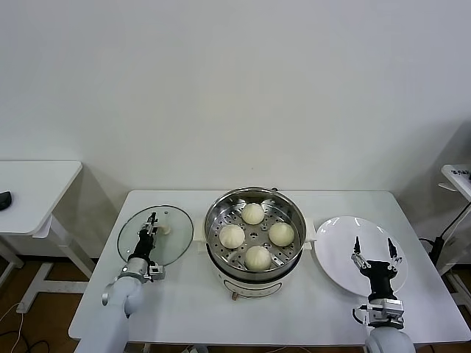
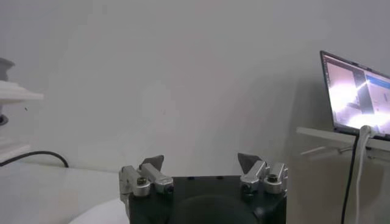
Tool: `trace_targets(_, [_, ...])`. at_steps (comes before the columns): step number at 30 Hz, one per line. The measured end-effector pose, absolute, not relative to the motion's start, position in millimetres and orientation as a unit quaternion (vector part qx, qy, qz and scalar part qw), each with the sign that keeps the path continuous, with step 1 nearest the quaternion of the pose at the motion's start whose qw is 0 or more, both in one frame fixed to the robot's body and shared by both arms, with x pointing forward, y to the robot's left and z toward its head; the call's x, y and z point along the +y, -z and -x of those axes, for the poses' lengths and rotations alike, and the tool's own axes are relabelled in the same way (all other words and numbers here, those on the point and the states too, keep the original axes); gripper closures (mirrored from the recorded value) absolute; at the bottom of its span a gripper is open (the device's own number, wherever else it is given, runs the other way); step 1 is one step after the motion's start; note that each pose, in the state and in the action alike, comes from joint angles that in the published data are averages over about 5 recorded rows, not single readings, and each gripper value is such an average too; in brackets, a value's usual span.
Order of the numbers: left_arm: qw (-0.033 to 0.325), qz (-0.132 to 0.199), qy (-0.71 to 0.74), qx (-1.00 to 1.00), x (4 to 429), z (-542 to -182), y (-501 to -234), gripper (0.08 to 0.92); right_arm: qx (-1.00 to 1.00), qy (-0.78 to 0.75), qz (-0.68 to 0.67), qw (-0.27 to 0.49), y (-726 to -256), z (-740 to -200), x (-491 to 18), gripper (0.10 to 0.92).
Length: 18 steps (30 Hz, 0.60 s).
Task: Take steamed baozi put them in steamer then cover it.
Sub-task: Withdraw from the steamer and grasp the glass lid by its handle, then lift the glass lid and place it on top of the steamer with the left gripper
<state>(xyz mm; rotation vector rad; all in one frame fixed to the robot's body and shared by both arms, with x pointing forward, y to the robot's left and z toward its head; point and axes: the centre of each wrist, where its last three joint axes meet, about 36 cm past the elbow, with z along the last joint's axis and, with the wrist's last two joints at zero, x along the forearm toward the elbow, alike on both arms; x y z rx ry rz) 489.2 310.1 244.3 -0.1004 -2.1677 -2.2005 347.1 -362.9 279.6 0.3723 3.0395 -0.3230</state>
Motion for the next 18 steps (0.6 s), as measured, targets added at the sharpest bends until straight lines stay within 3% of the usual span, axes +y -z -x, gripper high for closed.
trace_targets(8, [0.028, 0.035, 0.710, -0.703, 311.7, -489.7, -242.6, 0.805, 0.987, 0.104, -0.119, 0.033, -280.6, -347.0, -360.5, 0.200])
trace_targets(18, [0.025, 0.028, 0.700, -0.713, 318.3, -483.0, -246.6, 0.812, 0.987, 0.104, -0.117, 0.036, -281.8, -347.5, -358.1, 0.200])
